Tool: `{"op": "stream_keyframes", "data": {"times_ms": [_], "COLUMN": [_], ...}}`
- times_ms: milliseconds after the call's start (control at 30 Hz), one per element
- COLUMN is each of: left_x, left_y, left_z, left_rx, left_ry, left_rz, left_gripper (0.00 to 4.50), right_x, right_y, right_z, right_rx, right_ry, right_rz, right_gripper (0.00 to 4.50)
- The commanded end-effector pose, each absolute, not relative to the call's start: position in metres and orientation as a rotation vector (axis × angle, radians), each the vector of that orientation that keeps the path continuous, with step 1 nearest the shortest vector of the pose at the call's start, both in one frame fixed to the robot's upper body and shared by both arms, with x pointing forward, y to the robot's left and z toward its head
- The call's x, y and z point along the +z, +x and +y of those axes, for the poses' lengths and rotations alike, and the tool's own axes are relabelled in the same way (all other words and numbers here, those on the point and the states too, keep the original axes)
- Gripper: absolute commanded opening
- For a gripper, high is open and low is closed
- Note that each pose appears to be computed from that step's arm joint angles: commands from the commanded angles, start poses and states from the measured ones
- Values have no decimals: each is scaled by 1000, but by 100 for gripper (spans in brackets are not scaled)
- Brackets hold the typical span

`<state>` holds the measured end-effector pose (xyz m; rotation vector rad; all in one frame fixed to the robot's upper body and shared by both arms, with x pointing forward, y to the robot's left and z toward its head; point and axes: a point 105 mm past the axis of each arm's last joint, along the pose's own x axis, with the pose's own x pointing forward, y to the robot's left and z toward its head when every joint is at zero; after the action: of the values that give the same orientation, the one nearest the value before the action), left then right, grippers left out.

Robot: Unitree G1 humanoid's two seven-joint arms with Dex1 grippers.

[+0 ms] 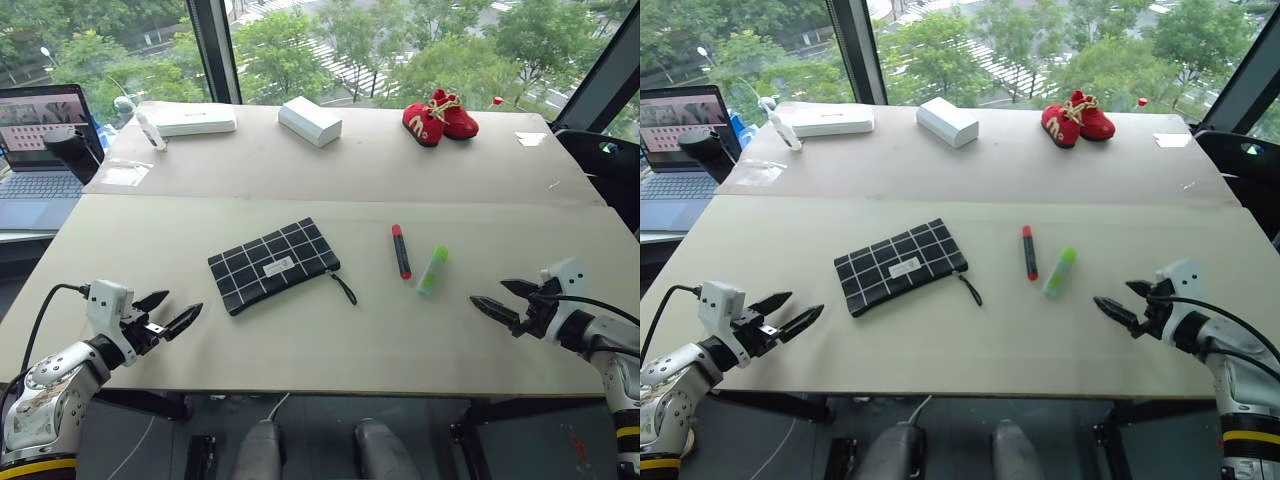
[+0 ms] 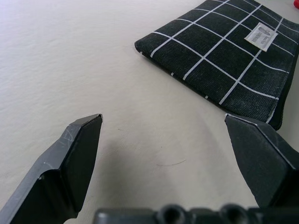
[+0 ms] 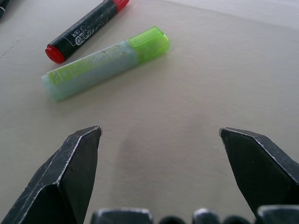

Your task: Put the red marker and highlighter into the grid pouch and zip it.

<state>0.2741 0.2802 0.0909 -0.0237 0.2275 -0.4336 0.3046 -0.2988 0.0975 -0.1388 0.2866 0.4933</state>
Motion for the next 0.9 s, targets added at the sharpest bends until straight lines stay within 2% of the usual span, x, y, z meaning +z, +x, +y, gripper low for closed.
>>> {"op": "stream_keyframes", "data": {"times_ms": [33,133,200,267,300,400,533,567,600,667,800,900], "left_x": [114,126,129,124,119,115,123,122,120,119,113,110], "left_y": [277,276,274,273,272,273,282,283,283,285,285,285], "left_z": [278,270,269,270,271,273,272,270,268,263,246,244], "left_rx": [-462,-548,-619,-669,-689,-716,-744,-763,-784,-815,-919,-959], "left_ry": [-28,-58,9,183,266,400,535,577,610,651,751,805], "left_rz": [152,111,85,84,97,89,40,40,40,35,39,62], "left_gripper": [450,450,450,450,450,450,450,450,450,450,450,450], "right_x": [110,111,117,131,137,148,163,167,170,175,179,170], "right_y": [311,314,320,326,328,331,337,340,344,350,359,379], "right_z": [-299,-298,-301,-297,-290,-271,-228,-214,-200,-177,-112,-93], "right_rx": [490,490,464,477,500,578,726,769,800,848,985,921], "right_ry": [-164,-168,-156,-124,-114,-115,-105,-99,-95,-84,-172,-278], "right_rz": [233,230,197,138,119,92,47,33,24,19,-20,2], "right_gripper": [448,448,448,395,389,283,138,113,64,6,2,2]}}
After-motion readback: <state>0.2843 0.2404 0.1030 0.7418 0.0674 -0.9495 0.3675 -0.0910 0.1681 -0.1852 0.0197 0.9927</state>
